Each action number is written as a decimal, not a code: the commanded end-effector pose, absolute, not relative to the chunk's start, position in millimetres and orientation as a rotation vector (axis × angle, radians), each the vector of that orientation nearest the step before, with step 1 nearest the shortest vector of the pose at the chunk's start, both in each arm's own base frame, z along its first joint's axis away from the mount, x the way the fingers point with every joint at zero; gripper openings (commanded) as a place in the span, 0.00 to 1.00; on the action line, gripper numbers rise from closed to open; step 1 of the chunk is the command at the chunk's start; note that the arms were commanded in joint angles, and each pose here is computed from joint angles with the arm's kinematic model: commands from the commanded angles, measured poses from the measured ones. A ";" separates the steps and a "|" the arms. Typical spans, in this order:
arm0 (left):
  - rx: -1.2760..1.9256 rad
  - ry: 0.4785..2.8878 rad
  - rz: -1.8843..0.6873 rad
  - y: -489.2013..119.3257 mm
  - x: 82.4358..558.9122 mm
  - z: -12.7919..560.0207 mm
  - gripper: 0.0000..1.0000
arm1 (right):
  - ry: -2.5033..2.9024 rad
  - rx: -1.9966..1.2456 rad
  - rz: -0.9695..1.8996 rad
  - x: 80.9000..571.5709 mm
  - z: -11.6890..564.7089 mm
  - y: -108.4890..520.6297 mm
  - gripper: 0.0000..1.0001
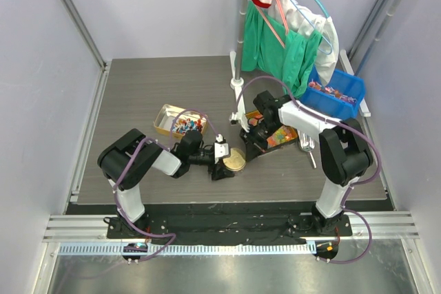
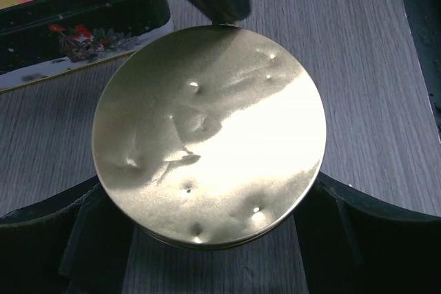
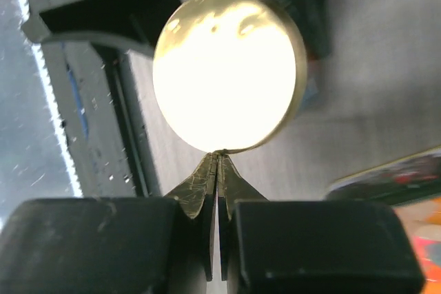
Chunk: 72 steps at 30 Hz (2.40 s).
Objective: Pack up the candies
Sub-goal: Screw the bottle lid onto the packing bottle.
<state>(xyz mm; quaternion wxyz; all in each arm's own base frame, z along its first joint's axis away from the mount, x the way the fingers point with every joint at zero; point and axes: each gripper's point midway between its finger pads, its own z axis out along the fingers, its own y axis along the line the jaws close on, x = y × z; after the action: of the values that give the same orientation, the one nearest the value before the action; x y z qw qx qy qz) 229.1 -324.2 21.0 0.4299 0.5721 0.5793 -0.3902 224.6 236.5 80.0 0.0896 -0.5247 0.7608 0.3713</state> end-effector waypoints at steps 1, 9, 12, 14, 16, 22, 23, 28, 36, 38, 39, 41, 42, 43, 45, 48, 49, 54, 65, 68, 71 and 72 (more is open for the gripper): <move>1.405 1.513 -0.901 -318.0 243.2 10.8 0.51 | 2.289 -1.611 1.172 196.3 85.1 231.7 0.07; 1.404 1.513 -0.901 -318.2 244.0 11.0 0.50 | 2.163 -1.542 0.992 239.0 117.1 245.9 0.20; 1.404 1.513 -0.901 -318.2 244.0 11.0 0.50 | 2.130 -1.493 0.966 255.9 130.2 256.0 0.29; 1.406 1.509 -0.901 -318.9 244.0 11.4 0.50 | 2.108 -1.476 0.960 265.1 132.7 261.9 0.36; 1.405 1.512 -0.902 -318.5 243.5 11.0 0.51 | 2.104 -1.454 0.959 272.2 135.7 266.5 0.41; 1.407 1.512 -0.902 -318.6 243.7 10.9 0.50 | 2.107 -1.432 0.983 288.8 125.3 282.7 0.49; 1.407 1.512 -0.902 -318.8 243.9 10.8 0.51 | 2.102 -1.435 0.991 289.1 124.8 285.7 0.50; 1.406 1.518 -0.900 -318.0 244.2 9.9 0.50 | 2.119 -1.438 1.024 293.3 112.4 295.8 0.50; 1.404 1.519 -0.899 -318.4 245.0 10.5 0.50 | 2.140 -1.456 1.038 287.4 102.4 298.8 0.49; 1.405 1.522 -0.900 -318.0 244.4 9.8 0.51 | 2.146 -1.462 1.036 285.6 100.5 297.7 0.46; 1.405 1.519 -0.899 -318.3 244.9 10.3 0.50 | 2.148 -1.461 1.036 285.5 100.5 296.9 0.45; 1.404 1.519 -0.899 -318.4 245.0 10.8 0.51 | 2.153 -1.470 1.038 282.9 99.1 295.9 0.45; 1.404 1.520 -0.900 -318.3 244.8 10.6 0.50 | 2.159 -1.475 1.040 281.7 97.5 294.9 0.45; 1.405 1.520 -0.897 -318.2 245.1 10.5 0.51 | 2.166 -1.482 1.039 280.7 96.0 293.1 0.45; 1.404 1.518 -0.897 -318.3 245.3 10.7 0.50 | 2.181 -1.497 1.046 277.1 91.4 290.8 0.45; 1.405 1.518 -0.898 -318.6 245.3 11.0 0.51 | 2.188 -1.504 1.050 273.7 90.1 288.0 0.39; 1.403 1.521 -0.899 -317.9 245.4 10.3 0.51 | 2.186 -1.511 1.048 272.2 90.1 288.0 0.37; 1.402 1.522 -0.897 -317.8 245.6 10.5 0.51 | 2.195 -1.525 1.044 266.0 89.5 281.7 0.27; 1.402 1.526 -0.899 -317.7 245.4 10.2 0.51 | 2.227 -1.568 1.016 247.3 85.3 265.1 0.09; 1.403 1.526 -0.900 -317.8 245.2 10.2 0.51 | 2.244 -1.578 1.021 239.3 81.8 260.5 0.07; 1.403 1.523 -0.899 -318.0 245.4 10.5 0.50 | 2.264 -1.591 1.034 232.1 77.5 256.2 0.07; 1.403 1.523 -0.899 -318.2 245.7 10.7 0.51 | 2.279 -1.599 1.041 228.9 75.5 254.1 0.07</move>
<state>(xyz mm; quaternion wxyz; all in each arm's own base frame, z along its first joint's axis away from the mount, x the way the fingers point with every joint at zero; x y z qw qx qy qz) 231.9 -325.1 21.2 0.4287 0.5712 0.5830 -0.3875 268.3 270.6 81.5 0.1552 -0.5411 0.7543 0.3380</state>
